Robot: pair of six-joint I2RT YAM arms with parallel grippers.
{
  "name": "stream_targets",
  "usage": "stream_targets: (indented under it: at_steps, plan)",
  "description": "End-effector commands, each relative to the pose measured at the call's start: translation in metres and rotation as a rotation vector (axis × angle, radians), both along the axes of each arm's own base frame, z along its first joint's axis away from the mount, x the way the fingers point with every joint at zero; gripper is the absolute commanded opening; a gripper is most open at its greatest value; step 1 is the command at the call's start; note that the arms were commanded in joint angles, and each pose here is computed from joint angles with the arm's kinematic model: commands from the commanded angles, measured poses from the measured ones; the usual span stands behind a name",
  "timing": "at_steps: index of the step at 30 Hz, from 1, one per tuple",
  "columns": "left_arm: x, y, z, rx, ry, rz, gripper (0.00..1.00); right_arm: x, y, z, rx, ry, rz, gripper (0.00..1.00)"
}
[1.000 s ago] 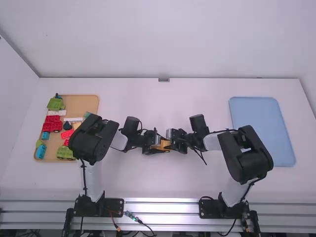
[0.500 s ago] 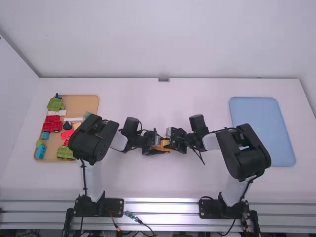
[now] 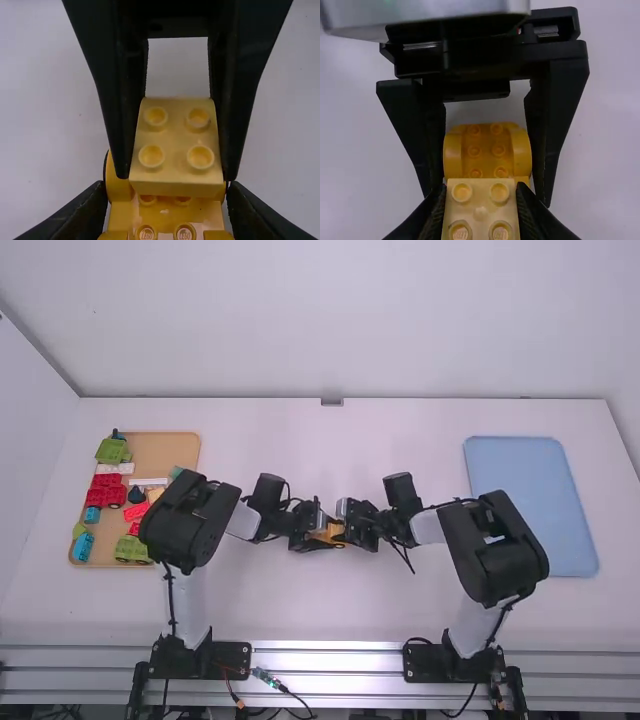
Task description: Assemble lego blocks to make yellow taxi
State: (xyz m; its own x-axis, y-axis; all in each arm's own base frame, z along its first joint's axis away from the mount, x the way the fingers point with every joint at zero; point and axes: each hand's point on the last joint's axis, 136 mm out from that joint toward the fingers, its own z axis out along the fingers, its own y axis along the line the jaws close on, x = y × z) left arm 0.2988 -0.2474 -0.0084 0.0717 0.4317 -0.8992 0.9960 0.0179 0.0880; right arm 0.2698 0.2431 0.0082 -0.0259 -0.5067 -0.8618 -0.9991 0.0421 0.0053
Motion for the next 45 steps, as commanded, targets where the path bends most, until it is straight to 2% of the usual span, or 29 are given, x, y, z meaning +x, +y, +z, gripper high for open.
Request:
stream_targets:
  at_steps: [1,11,15,25,31,45]
  plan:
    - [-0.005,0.004,-0.017,0.054,0.039,0.024,0.52,0.002,0.002,-0.001,0.005,0.008,0.003,0.17]
    - [-0.013,-0.011,-0.017,0.061,0.026,-0.018,0.5,0.002,0.002,0.0,0.006,0.003,0.003,0.17]
    - [-0.012,-0.013,-0.018,0.074,0.017,-0.018,0.49,0.002,0.002,-0.001,0.005,0.007,0.003,0.14]
    - [-0.003,0.001,-0.019,0.075,0.053,0.038,0.46,0.001,0.001,-0.002,0.0,0.01,0.0,0.13]
    - [-0.002,0.004,-0.029,0.131,0.042,0.067,0.45,0.002,0.001,-0.002,-0.004,0.009,-0.002,0.12]
    - [-0.003,0.009,-0.029,0.159,0.058,0.081,0.4,0.005,-0.002,-0.007,-0.032,0.002,-0.02,0.11]
